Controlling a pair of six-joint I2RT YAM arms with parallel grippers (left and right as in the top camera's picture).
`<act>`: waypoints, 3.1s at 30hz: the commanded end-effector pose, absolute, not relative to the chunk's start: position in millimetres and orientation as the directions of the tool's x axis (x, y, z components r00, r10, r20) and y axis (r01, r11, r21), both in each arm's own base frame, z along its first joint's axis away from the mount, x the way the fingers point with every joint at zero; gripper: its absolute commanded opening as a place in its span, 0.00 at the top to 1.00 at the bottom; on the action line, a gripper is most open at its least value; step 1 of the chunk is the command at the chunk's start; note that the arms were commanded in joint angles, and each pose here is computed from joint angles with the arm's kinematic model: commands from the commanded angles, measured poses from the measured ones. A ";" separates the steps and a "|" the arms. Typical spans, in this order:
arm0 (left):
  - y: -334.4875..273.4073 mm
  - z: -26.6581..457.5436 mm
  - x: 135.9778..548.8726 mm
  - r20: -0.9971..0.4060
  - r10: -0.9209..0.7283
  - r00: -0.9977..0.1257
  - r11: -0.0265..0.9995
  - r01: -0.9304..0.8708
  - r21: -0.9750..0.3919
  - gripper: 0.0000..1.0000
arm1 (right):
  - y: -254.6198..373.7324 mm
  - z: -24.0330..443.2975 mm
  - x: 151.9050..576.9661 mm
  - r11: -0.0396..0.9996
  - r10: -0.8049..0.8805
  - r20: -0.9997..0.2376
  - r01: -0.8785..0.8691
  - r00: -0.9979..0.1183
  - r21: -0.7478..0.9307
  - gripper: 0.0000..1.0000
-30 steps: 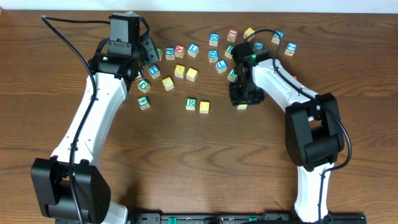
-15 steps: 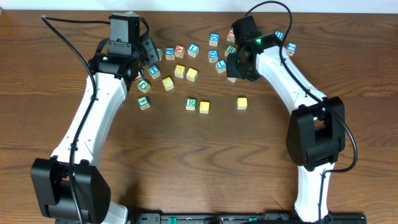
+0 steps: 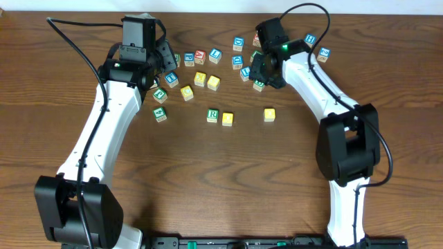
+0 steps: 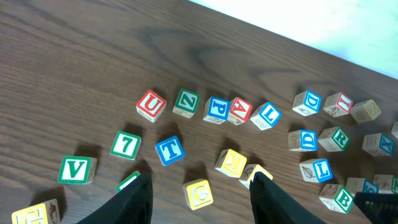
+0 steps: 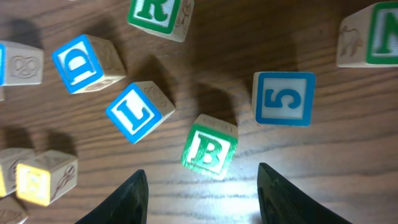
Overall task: Spell out ROBOT
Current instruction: 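Move the right gripper to the green B block and grasp it, then place the green B block between the two yellow blocks, release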
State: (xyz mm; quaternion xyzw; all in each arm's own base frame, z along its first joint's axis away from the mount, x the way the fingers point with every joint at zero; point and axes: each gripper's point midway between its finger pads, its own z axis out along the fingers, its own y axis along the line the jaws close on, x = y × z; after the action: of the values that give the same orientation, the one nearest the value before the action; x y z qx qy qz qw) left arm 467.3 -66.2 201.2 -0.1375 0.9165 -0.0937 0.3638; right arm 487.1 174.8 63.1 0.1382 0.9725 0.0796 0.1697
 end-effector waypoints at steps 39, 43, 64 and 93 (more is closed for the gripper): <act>-64.8 206.2 469.2 -0.649 -0.327 -0.687 0.943 -0.191 -0.273 0.50 | 190.4 34.2 489.3 0.982 0.093 -0.304 0.037 -0.948 0.184 0.73; -64.8 206.3 469.3 -0.649 -0.327 -0.687 0.943 -0.191 -0.273 0.50 | 204.9 54.4 478.3 0.965 0.039 -0.286 -0.038 -0.958 0.259 0.74; -64.7 205.7 468.7 -0.647 -0.327 -0.689 0.943 -0.192 -0.272 0.50 | 208.3 42.7 399.8 0.991 -0.114 -0.072 -0.119 -0.991 0.064 0.78; -64.8 205.8 468.8 -0.647 -0.327 -0.689 0.943 -0.192 -0.272 0.50 | 208.4 45.0 404.0 0.993 -0.100 -0.093 -0.105 -0.991 0.047 0.63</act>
State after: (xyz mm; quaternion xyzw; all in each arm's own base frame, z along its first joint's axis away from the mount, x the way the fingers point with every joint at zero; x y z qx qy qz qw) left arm 466.6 -66.1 200.6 -0.1376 0.9172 -0.0932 0.3621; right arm 397.8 207.1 29.1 -0.0545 0.9980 0.0233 0.0218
